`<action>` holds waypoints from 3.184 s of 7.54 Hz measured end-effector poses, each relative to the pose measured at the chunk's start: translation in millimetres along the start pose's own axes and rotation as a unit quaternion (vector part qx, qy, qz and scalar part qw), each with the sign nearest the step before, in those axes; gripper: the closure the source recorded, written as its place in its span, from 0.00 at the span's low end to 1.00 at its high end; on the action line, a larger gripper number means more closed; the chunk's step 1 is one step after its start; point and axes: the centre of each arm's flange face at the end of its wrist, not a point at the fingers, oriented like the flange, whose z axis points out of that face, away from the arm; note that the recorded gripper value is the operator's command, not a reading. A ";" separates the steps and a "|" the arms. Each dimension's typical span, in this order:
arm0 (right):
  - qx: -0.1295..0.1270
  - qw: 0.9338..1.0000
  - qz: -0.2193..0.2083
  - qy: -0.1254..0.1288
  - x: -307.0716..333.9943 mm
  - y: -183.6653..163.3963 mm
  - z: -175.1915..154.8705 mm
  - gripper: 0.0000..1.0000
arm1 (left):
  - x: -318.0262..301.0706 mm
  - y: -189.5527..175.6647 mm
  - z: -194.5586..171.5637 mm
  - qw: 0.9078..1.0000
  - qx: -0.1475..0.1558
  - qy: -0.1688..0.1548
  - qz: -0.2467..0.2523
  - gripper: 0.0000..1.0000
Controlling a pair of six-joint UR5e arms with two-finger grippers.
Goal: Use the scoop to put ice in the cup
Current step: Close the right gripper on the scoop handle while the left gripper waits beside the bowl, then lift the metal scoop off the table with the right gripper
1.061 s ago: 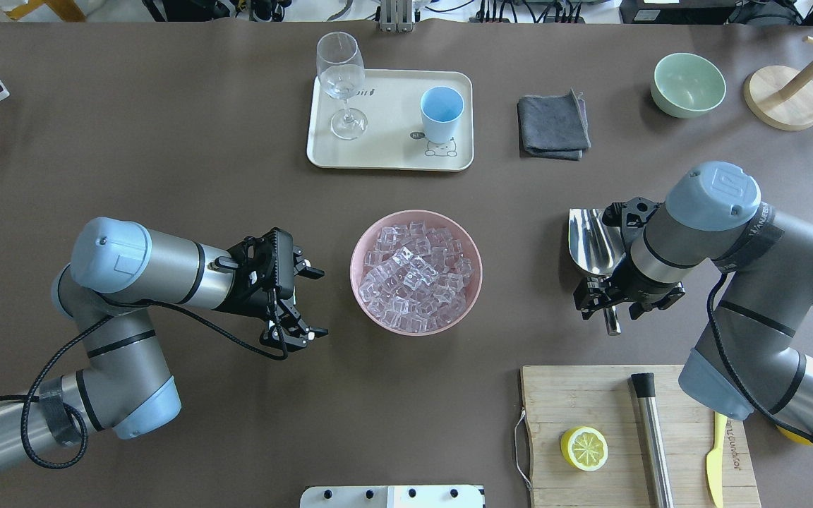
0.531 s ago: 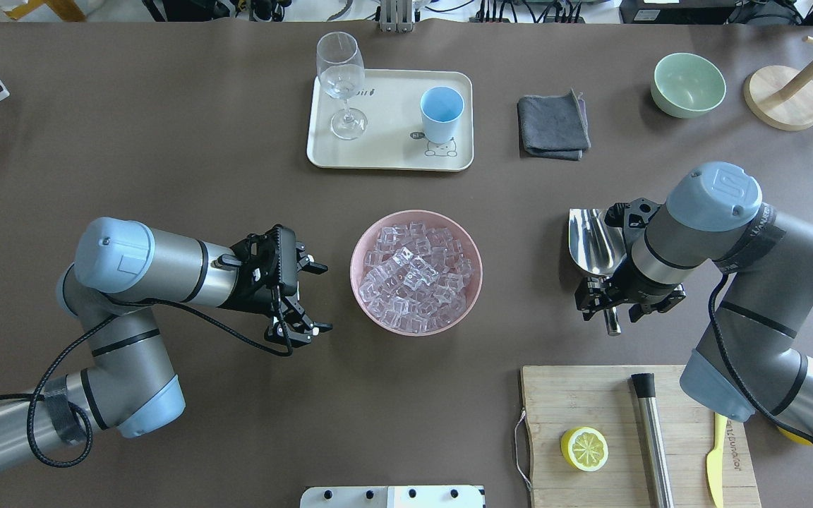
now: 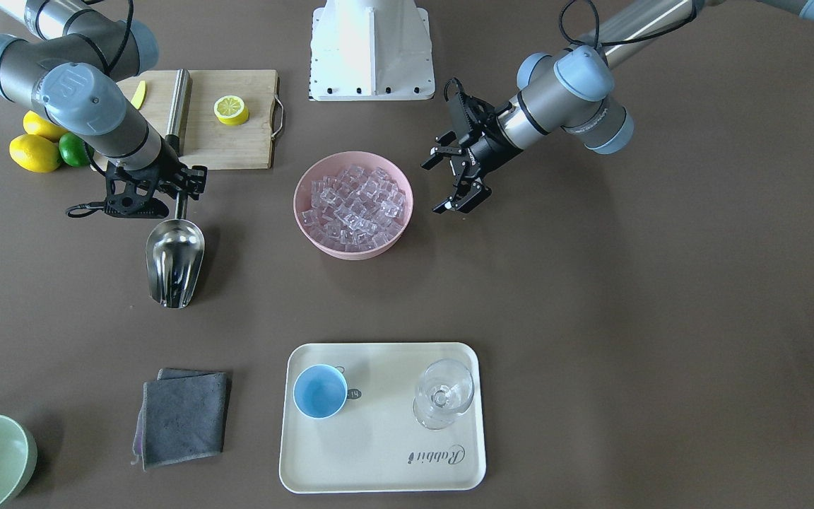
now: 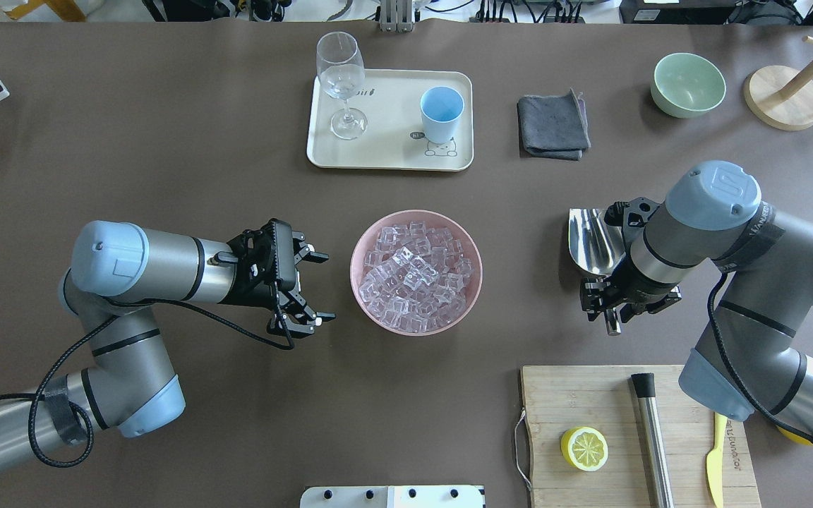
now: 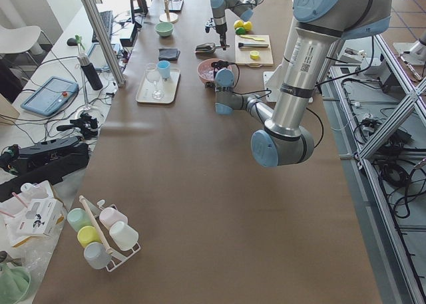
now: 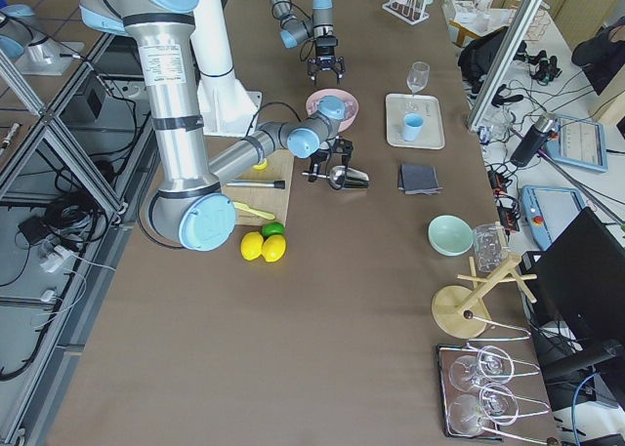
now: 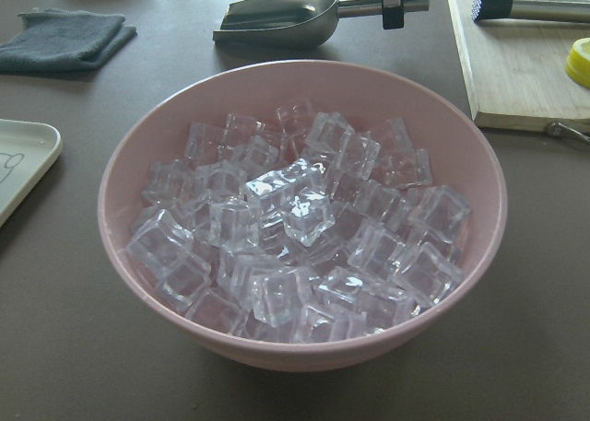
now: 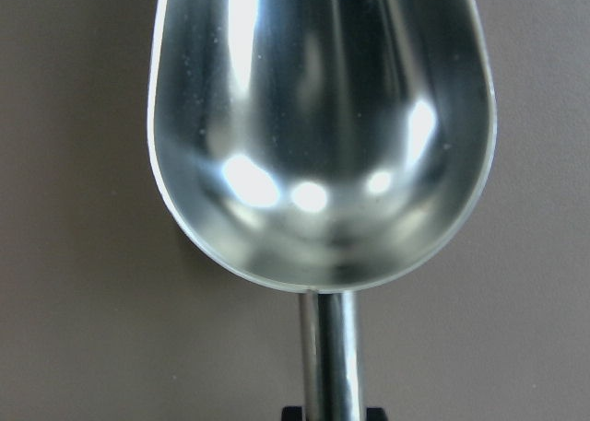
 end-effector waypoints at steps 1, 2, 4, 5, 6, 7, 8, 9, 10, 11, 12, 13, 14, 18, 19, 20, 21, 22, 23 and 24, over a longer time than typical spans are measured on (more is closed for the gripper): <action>0.001 1.000 0.005 -0.001 0.2 1.8 -1.7 1.00 | 9.3 -0.4 4.7 1.000 0.004 0.006 0.002 0.02; 0.000 1.000 0.006 -0.001 0.4 2.9 -2.8 1.00 | 16.2 0.2 8.3 1.000 0.005 0.011 0.003 0.02; 0.001 1.000 0.002 -0.004 -1.5 6.3 -8.1 1.00 | 17.8 1.6 7.9 1.000 0.007 0.011 0.003 0.02; 0.002 1.000 -0.004 -0.006 -3.3 11.8 -17.6 1.00 | 15.9 1.0 6.5 1.000 0.012 0.001 0.004 0.02; 0.007 1.000 -0.023 -0.006 -3.5 19.3 -38.0 1.00 | 14.7 1.7 5.5 1.000 0.016 -0.009 0.005 0.02; 0.019 0.998 -0.052 0.005 -1.1 24.1 -65.8 1.00 | 14.7 4.0 4.9 1.000 0.017 -0.013 0.006 0.02; 0.033 0.994 -0.101 0.021 7.2 23.6 -96.1 1.00 | 15.3 6.4 5.0 1.000 0.016 -0.014 0.006 0.02; 0.046 0.985 -0.161 0.038 24.3 14.7 -123.1 1.00 | 15.6 10.3 5.0 1.000 0.014 -0.015 0.005 0.02; 0.052 0.973 -0.219 0.057 39.2 6.0 -140.3 1.00 | 14.8 17.6 6.4 1.000 0.015 -0.015 0.005 0.02; 0.055 0.964 -0.250 0.071 47.8 0.8 -149.6 1.00 | 13.3 27.5 9.3 1.000 0.019 -0.015 0.006 0.02; 0.050 0.959 -0.269 0.076 50.4 -0.5 -154.8 1.00 | 11.9 34.0 11.1 1.000 0.023 -0.015 0.007 0.02; 0.036 0.947 -0.309 0.082 46.4 -2.0 -159.2 1.00 | 11.2 35.8 11.9 1.000 0.025 -0.015 0.008 0.02; 0.019 0.924 -0.372 0.090 39.9 -3.2 -165.3 1.00 | 10.2 35.5 14.2 0.999 0.027 -0.015 0.008 0.02; -0.053 0.886 -0.439 0.139 44.8 -1.5 -178.8 1.00 | -6.9 28.7 43.3 0.999 0.037 -0.011 0.014 0.02; -0.050 0.883 -0.443 0.145 38.6 0.1 -188.2 1.00 | -14.6 24.5 40.3 0.999 0.038 -0.008 0.016 0.02; -0.045 0.881 -0.448 0.147 35.3 2.2 -195.6 1.00 | -21.5 20.1 38.0 0.999 0.034 -0.001 0.015 0.02; -0.043 0.879 -0.449 0.152 38.8 1.9 -202.1 1.00 | -24.7 17.5 36.9 0.999 0.031 0.004 0.014 0.02; -0.043 0.875 -0.454 0.163 36.6 1.5 -208.3 1.00 | -25.1 14.6 37.5 0.999 0.029 0.007 0.014 0.02; -0.042 0.866 -0.469 0.172 22.2 3.4 -210.4 1.00 | -24.3 13.8 36.6 0.999 0.028 0.008 0.014 0.02; -0.050 0.854 -0.484 0.185 -6.2 10.3 -211.7 1.00 | -21.4 15.7 33.8 0.999 0.028 0.010 0.014 0.02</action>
